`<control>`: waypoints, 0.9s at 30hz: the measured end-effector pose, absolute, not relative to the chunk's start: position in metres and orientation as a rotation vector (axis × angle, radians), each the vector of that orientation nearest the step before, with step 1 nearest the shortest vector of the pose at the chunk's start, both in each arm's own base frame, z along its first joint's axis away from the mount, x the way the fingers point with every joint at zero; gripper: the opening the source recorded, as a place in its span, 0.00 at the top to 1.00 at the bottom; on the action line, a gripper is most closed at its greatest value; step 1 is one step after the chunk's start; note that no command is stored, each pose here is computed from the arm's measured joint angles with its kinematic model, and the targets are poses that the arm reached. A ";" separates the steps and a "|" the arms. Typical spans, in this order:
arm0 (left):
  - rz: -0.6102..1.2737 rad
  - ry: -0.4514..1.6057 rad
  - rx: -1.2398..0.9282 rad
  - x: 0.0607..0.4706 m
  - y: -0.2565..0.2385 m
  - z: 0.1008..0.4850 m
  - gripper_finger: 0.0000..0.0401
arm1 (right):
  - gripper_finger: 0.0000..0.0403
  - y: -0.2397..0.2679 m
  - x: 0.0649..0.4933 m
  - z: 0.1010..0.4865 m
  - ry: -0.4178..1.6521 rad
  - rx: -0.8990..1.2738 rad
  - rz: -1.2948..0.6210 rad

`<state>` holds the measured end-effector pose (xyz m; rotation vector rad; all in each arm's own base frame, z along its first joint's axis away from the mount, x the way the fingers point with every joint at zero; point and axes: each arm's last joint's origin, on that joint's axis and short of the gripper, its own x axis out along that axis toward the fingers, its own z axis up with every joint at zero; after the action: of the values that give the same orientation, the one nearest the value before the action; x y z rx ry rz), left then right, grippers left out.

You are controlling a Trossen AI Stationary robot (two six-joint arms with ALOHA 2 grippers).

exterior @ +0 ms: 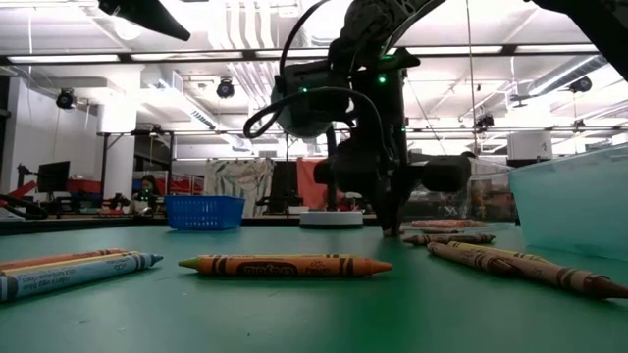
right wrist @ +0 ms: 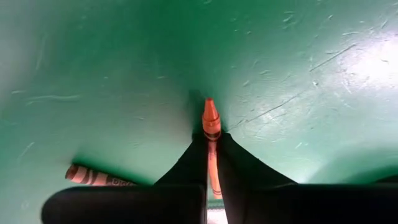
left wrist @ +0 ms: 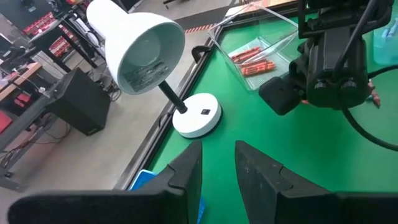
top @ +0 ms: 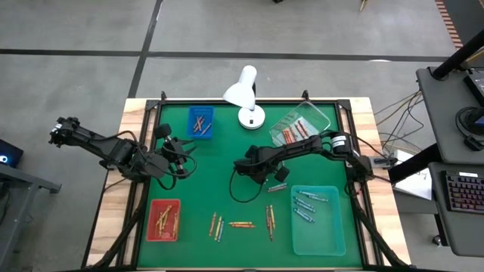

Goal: Sort crayons
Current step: Put the orange crayon into the transparent bin

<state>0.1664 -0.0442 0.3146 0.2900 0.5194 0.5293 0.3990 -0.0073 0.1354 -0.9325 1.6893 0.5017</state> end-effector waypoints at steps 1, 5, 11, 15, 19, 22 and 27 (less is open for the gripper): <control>0.529 0.518 0.289 0.166 -0.044 0.315 0.81 | 0.97 -0.007 0.399 0.136 1.688 -0.933 0.500; 0.529 0.514 0.286 0.167 -0.044 0.315 0.81 | 0.98 -0.007 0.404 0.141 1.665 -0.915 0.468; 0.530 0.508 0.281 0.167 -0.044 0.315 0.81 | 0.98 -0.007 0.418 0.167 1.594 -0.880 0.391; 0.530 0.508 0.281 0.167 -0.044 0.315 0.81 | 0.98 -0.008 0.427 0.193 1.546 -0.841 0.320; 0.529 0.508 0.281 0.167 -0.045 0.315 0.81 | 0.98 -0.014 0.432 0.225 1.524 -0.759 0.252; 0.530 0.508 0.281 0.167 -0.044 0.315 0.81 | 0.98 -0.024 0.428 0.249 1.548 -0.691 0.198; 0.530 0.508 0.281 0.167 -0.044 0.315 0.81 | 0.98 -0.048 0.415 0.283 1.580 -0.504 0.087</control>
<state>0.1672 -0.0444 0.3154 0.2815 0.5084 0.5297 0.4148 -0.0479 0.2834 -0.5044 1.5803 0.0865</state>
